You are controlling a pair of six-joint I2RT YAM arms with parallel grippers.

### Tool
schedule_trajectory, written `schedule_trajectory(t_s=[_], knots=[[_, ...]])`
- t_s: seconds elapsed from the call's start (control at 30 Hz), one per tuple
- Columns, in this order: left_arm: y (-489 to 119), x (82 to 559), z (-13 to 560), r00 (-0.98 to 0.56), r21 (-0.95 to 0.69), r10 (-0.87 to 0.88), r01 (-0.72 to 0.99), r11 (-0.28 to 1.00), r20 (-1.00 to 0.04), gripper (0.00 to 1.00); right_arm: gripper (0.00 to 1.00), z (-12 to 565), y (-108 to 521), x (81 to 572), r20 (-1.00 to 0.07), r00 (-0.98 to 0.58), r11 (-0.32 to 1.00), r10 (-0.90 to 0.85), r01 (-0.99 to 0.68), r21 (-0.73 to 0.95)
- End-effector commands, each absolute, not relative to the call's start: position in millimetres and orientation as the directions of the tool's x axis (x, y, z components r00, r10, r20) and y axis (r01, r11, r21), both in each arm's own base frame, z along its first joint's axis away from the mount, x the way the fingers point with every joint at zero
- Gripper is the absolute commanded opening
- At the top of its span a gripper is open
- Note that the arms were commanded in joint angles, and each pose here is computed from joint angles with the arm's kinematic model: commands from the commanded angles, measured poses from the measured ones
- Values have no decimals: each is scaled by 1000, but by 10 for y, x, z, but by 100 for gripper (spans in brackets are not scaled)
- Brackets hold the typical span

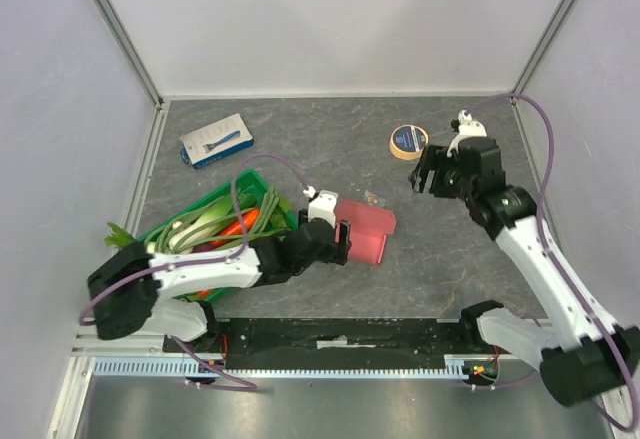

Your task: Fold the paper box

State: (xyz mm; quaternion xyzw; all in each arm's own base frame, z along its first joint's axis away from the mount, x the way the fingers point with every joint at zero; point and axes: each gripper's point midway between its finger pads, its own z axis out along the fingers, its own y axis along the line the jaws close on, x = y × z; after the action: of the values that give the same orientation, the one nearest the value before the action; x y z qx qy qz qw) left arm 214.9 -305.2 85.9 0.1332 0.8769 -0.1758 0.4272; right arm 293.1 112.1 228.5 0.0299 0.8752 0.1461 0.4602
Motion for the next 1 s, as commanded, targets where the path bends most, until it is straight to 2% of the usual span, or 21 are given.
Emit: schedule_trajectory(t_s=[0.0, 0.13, 0.17, 0.27, 0.5, 0.53, 0.63, 0.67, 0.7, 0.77, 0.8, 0.97], knots=[[-2977, 1963, 1148, -631, -291, 64, 442, 848, -773, 74, 81, 2055, 1231, 3042, -713, -688, 919, 133, -185, 350], [-3013, 1992, 1115, -702, -393, 89, 494, 776, -707, 62, 79, 1819, 1374, 2991, -655, -750, 890, 92, -233, 392], [-2985, 2035, 1074, -717, -409, 89, 490, 770, -691, 55, 79, 1722, 1380, 2925, -636, -765, 886, 96, -226, 405], [-2874, 2279, 995, -733, -408, 92, 472, 782, -674, 47, 78, 1658, 1369, 2784, -633, -764, 878, 123, -214, 428], [-2937, 2499, 732, -731, -348, 152, 484, 803, -666, 41, 76, 1361, 1153, 2384, -590, -783, 894, 195, -106, 436], [-2948, 2491, 681, -738, -357, 153, 484, 799, -657, 41, 75, 1412, 1154, 2334, -609, -763, 883, 216, -113, 455], [-3046, 2511, 637, -736, -385, 140, 495, 779, -662, 41, 67, 1324, 1323, 2162, -571, -776, 813, 266, -137, 565], [-3054, 2527, 630, -733, -384, 138, 496, 779, -666, 41, 63, 1156, 1395, 2048, -530, -804, 782, 270, -138, 608], [-3060, 2548, 628, -731, -380, 136, 494, 782, -669, 41, 61, 1223, 1524, 2055, -540, -794, 727, 280, -193, 659], [-3076, 2575, 609, -727, -378, 134, 494, 783, -673, 41, 61, 1125, 1595, 1985, -501, -803, 689, 325, -162, 707], [-3092, 2597, 635, -719, -377, 130, 499, 780, -682, 41, 60, 1142, 1639, 2021, -530, -781, 689, 330, -184, 701], [-3064, 2656, 543, -716, -348, 137, 486, 802, -685, 35, 59, 965, 1797, 2063, -529, -772, 709, 353, -149, 690]])
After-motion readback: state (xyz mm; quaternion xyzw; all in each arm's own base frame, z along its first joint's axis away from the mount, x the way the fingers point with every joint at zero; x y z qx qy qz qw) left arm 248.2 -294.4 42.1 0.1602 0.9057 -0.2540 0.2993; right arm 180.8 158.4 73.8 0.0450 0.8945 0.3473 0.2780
